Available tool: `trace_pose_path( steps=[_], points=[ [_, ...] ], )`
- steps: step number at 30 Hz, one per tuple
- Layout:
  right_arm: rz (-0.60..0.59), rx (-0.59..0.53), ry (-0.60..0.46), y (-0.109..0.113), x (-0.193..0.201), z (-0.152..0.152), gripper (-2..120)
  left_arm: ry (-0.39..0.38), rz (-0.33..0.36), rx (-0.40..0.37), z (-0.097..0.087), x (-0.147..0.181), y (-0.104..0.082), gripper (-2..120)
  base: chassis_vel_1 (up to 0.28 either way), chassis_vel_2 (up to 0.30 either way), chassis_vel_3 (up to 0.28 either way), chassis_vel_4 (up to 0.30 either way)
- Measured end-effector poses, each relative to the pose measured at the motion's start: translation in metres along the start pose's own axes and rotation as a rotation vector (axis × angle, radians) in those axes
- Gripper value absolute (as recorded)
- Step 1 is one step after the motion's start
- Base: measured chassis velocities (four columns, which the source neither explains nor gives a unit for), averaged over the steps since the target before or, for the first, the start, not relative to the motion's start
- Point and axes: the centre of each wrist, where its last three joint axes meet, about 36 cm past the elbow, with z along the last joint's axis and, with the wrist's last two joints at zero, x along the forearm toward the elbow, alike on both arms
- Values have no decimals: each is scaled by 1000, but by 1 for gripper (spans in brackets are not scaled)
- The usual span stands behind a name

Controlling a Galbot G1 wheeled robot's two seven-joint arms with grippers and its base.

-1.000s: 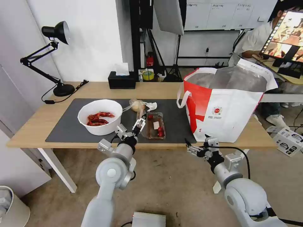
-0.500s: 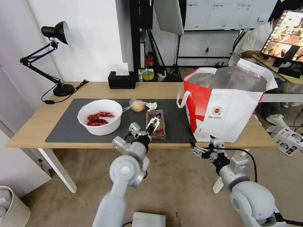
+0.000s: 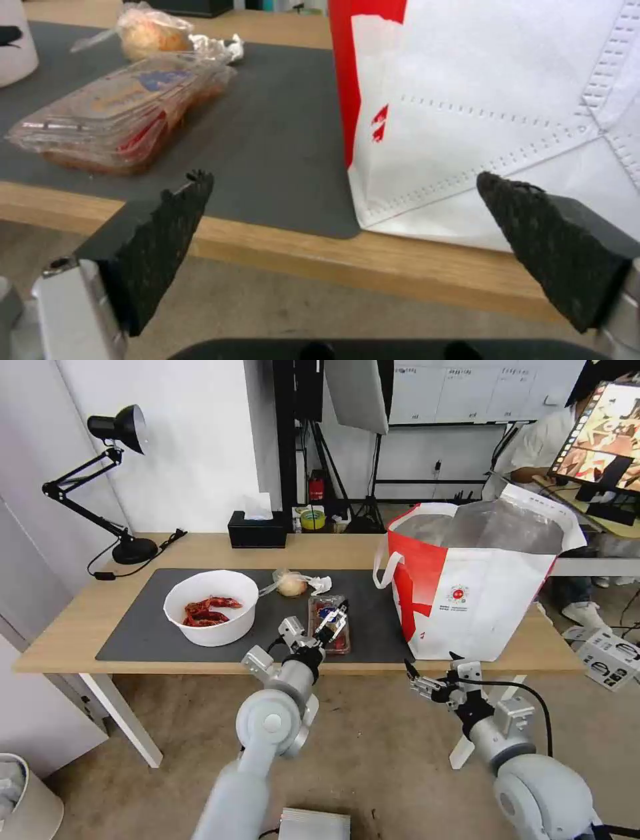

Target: Pick up the trash from the table and place it into the takeout bag.

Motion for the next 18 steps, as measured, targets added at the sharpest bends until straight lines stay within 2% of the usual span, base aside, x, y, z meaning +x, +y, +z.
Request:
trace_pose_path(
  steps=[1, 2, 3, 4, 5, 6, 7, 8, 10, 11, 13, 14, 16, 17, 18],
  points=[
    [-1, 0, -2, 0, 0, -1, 100, -8, 2, -137, -2, 0, 11, 97, 0, 0, 0, 0],
    [-1, 0, -2, 0, 0, -1, 100, -8, 2, -137, -2, 0, 11, 97, 0, 0, 0, 0],
    [-3, 0, -4, 0, -1, -1, 100, -9, 5, -212, -2, -1, 17, 95, 0, 0, 0, 0],
    [-8, -3, -7, 0, -2, -2, 100, 3, 0, -377, -4, 0, 31, 87, 0, 0, 0, 0],
    [-8, -3, -7, 0, -2, -2, 100, 3, 0, -377, -4, 0, 31, 87, 0, 0, 0, 0],
    [-9, -5, -8, 0, -2, -2, 100, 15, -7, -446, -4, 0, 37, 83, 0, 0, 0, 0],
    [-10, -7, -8, -1, -3, -2, 100, 36, -16, -550, -4, -1, 46, 77, 0, 0, 0, 0],
    [-10, -7, -8, -1, -3, -2, 100, 36, -16, -550, -4, -1, 46, 77, 0, 0, 0, 0],
    [-13, -8, -8, 0, -5, -2, 100, 52, -15, -638, -7, -2, 56, 67, 0, 0, 0, 0],
    [-13, -8, -8, 0, -5, -2, 100, 52, -15, -638, -7, -2, 56, 67, 0, 0, 0, 0],
    [-15, -9, -8, 0, -8, -1, 100, 53, 6, -686, -14, -5, 63, 55, 0, 0, 0, 0],
    [-15, -9, -8, 0, -8, -1, 100, 53, 6, -686, -14, -5, 63, 55, 0, 0, 0, 0],
    [-24, -6, -4, 0, -12, 1, 100, 56, 30, -705, -19, -7, 65, 43, 0, 0, 0, 0],
    [-24, -6, -4, 0, -12, 1, 100, 56, 30, -705, -19, -7, 65, 43, 0, 0, 0, 0],
    [-28, -4, -4, 1, -15, 1, 100, 59, 38, -709, -20, -7, 66, 38, 0, 0, 0, 0]
  ],
)
